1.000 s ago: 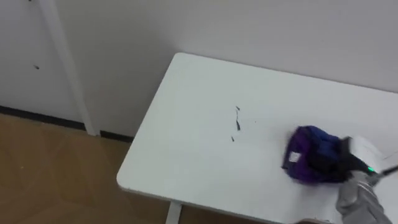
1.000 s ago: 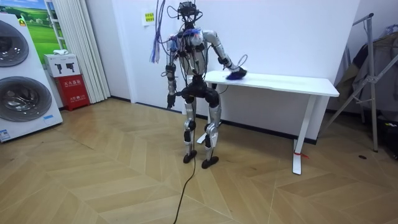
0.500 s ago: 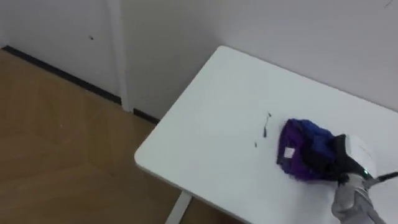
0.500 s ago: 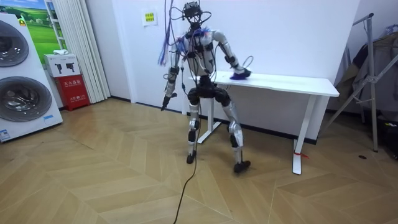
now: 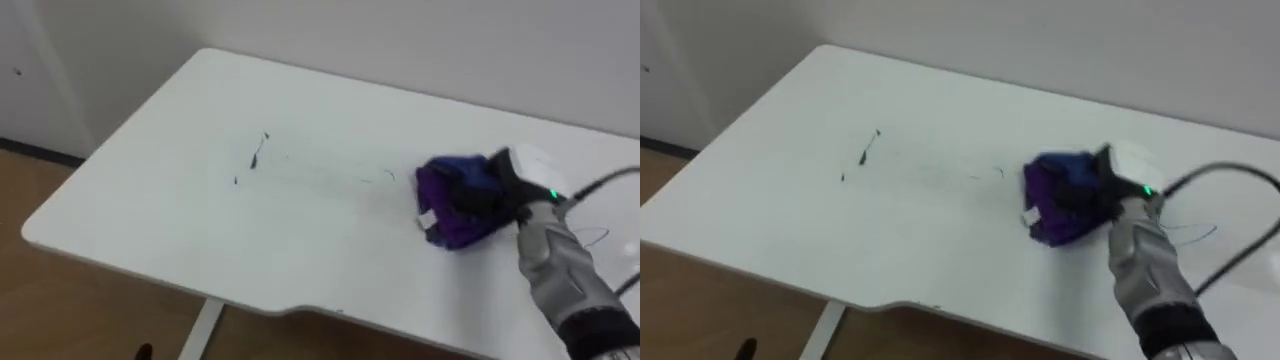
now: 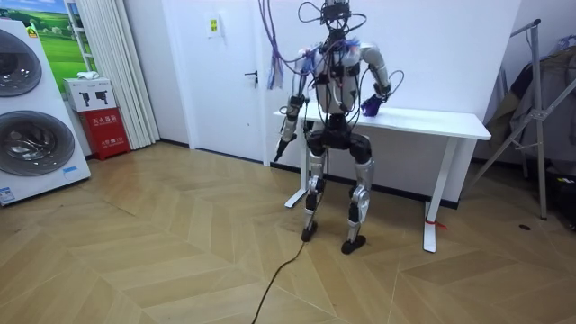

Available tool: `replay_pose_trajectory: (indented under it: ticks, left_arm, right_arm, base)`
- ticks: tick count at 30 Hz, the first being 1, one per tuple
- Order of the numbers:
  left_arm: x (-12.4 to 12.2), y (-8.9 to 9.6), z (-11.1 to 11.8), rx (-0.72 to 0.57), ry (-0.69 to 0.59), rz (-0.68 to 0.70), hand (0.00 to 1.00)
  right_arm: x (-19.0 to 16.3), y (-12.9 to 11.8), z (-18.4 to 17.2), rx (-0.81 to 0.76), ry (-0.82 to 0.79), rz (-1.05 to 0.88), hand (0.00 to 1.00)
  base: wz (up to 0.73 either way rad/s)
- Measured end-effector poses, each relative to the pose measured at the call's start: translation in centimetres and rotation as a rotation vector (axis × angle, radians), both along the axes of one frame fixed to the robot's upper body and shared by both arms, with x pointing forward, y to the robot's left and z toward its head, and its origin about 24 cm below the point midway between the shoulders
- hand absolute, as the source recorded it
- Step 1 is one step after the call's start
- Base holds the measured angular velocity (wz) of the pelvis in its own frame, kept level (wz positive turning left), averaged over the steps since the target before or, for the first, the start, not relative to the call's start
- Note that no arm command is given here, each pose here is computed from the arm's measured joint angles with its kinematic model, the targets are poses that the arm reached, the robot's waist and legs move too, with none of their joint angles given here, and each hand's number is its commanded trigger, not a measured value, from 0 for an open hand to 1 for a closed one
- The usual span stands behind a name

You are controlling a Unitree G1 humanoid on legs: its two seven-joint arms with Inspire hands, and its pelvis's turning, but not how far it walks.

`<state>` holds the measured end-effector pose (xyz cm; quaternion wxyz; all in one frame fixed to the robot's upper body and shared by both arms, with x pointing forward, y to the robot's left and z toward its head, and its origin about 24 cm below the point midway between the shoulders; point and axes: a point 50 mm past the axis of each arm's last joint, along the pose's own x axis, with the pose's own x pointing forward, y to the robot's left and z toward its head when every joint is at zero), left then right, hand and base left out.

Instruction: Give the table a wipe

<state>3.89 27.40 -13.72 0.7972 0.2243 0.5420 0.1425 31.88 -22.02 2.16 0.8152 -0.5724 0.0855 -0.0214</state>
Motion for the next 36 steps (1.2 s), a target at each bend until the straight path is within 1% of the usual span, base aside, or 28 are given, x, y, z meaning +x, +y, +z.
replay_pose_trajectory:
  ticks: [1, 3, 5, 6, 7, 8, 9, 11, 12, 14, 15, 17, 19, 20, 22, 24, 25, 27, 28, 29, 30, 32, 33, 34, 35, 36]
  left_arm:
    - [-0.7, 0.0, -0.1, -0.005, 0.016, 0.017, 0.0]
    - [-2.1, 0.0, -0.2, -0.007, 0.062, 0.037, 0.0]
    - [-3.6, 0.1, -0.3, -0.013, 0.095, 0.084, 0.0]
    - [-3.8, 0.1, -0.3, -0.014, 0.094, 0.104, 0.0]
    - [-4.1, 0.5, -0.2, -0.012, 0.085, 0.15, 0.0]
    - [-4.7, 0.9, 0.0, -0.001, 0.086, 0.188, 0.0]
    - [-4.9, 1.2, 0.1, 0.002, 0.082, 0.211, 0.0]
    - [-5.4, 2.1, 0.4, 0.027, 0.067, 0.264, 0.0]
    - [-5.4, 2.3, 0.5, 0.034, 0.059, 0.268, 0.0]
    - [-5.3, 2.7, 0.8, 0.067, 0.031, 0.267, 0.0]
    - [-5.3, 2.8, 0.9, 0.073, 0.026, 0.273, 0.0]
    - [-5.6, 3.2, 1.1, 0.099, 0.025, 0.296, 0.0]
    - [-5.9, 3.1, 1.1, 0.105, 0.032, 0.3, 0.0]
    - [-6.3, 3.1, 1.0, 0.107, 0.047, 0.299, 0.0]
    - [-6.4, 2.8, 0.9, 0.102, 0.063, 0.287, 0.0]
    - [-6.0, 2.4, 0.7, 0.096, 0.062, 0.26, 0.0]
    - [-5.3, 1.9, 0.5, 0.085, 0.057, 0.231, 0.0]
    - [-5.0, 1.3, 0.2, 0.066, 0.066, 0.197, 0.0]
    - [-4.5, 0.9, 0.0, 0.055, 0.062, 0.176, 0.0]
    - [-3.8, 0.6, -0.1, 0.044, 0.056, 0.155, 0.0]
    - [-3.5, 0.4, -0.3, 0.038, 0.055, 0.146, 0.0]
    - [-2.3, -0.4, -0.7, 0.013, 0.059, 0.103, 0.0]
    - [-1.9, -0.5, -0.7, 0.008, 0.055, 0.095, 0.0]
    - [-1.2, -0.5, -0.7, 0.001, 0.047, 0.076, 0.0]
    - [-1.1, -0.5, -0.6, 0.006, 0.051, 0.066, 0.0]
    - [-1.3, -0.4, -0.6, 0.007, 0.061, 0.069, 0.0]
  right_arm:
    - [0.6, 0.9, 0.7, 0.0, -0.03, 0.033, 1.0]
    - [0.4, 1.0, 0.5, 0.003, -0.033, 0.052, 1.0]
    - [-1.0, -0.7, -1.6, 0.005, 0.044, -0.011, 1.0]
    - [-1.6, -1.4, -2.3, 0.004, 0.066, -0.036, 1.0]
    - [-3.5, -3.1, -4.1, 0.01, 0.121, -0.106, 1.0]
    - [-5.6, -4.9, -5.4, 0.084, 0.123, -0.2, 1.0]
    - [-6.3, -5.5, -5.7, 0.109, 0.106, -0.235, 1.0]
    - [-8.9, -8.0, -6.8, 0.186, 0.091, -0.38, 1.0]
    - [-9.4, -8.7, -7.0, 0.194, 0.09, -0.417, 1.0]
    - [-12.0, -11.6, -7.4, 0.178, 0.109, -0.541, 1.0]
    - [-12.7, -12.3, -7.5, 0.175, 0.12, -0.575, 1.0]
    - [-15.4, -14.6, -7.9, 0.148, 0.155, -0.688, 1.0]
    - [-16.8, -15.6, -8.0, 0.121, 0.177, -0.729, 1.0]
    - [-17.1, -15.6, -8.1, 0.116, 0.183, -0.745, 1.0]
    - [-16.9, -15.4, -8.2, 0.098, 0.196, -0.74, 1.0]
    - [-16.3, -15.1, -8.1, 0.069, 0.208, -0.729, 1.0]
    - [-15.4, -14.7, -7.9, 0.05, 0.206, -0.717, 1.0]
    - [-13.4, -13.1, -7.8, 0.022, 0.208, -0.663, 1.0]
    - [-11.2, -11.1, -7.5, 0.014, 0.202, -0.577, 1.0]
    - [-8.4, -8.2, -6.9, -0.014, 0.184, -0.433, 1.0]
    - [-7.0, -6.5, -6.4, -0.018, 0.17, -0.358, 1.0]
    - [-1.8, 0.8, -3.3, -0.024, 0.067, -0.078, 1.0]
    - [-0.9, 2.4, -2.5, -0.028, 0.042, -0.016, 1.0]
    - [0.4, 4.7, -1.0, -0.04, -0.003, 0.083, 1.0]
    - [1.4, 6.2, 0.5, -0.044, -0.04, 0.154, 1.0]
    - [1.8, 6.8, 1.1, -0.041, -0.056, 0.177, 1.0]
  base:
    - [-0.43]
    - [-0.28]
    - [-0.26]
    - [-0.31]
    - [-0.18]
    - [-0.16]
    - [0.0]
    - [0.1]
    - [0.07]
    - [-0.08]
    - [-0.06]
    - [0.06]
    - [0.06]
    - [-0.04]
    - [-0.08]
    - [-0.05]
    - [-0.23]
    - [-0.56]
    - [-0.84]
    - [-0.71]
    - [-0.28]
    - [0.05]
    - [0.26]
    - [0.43]
    - [0.48]
    - [0.6]
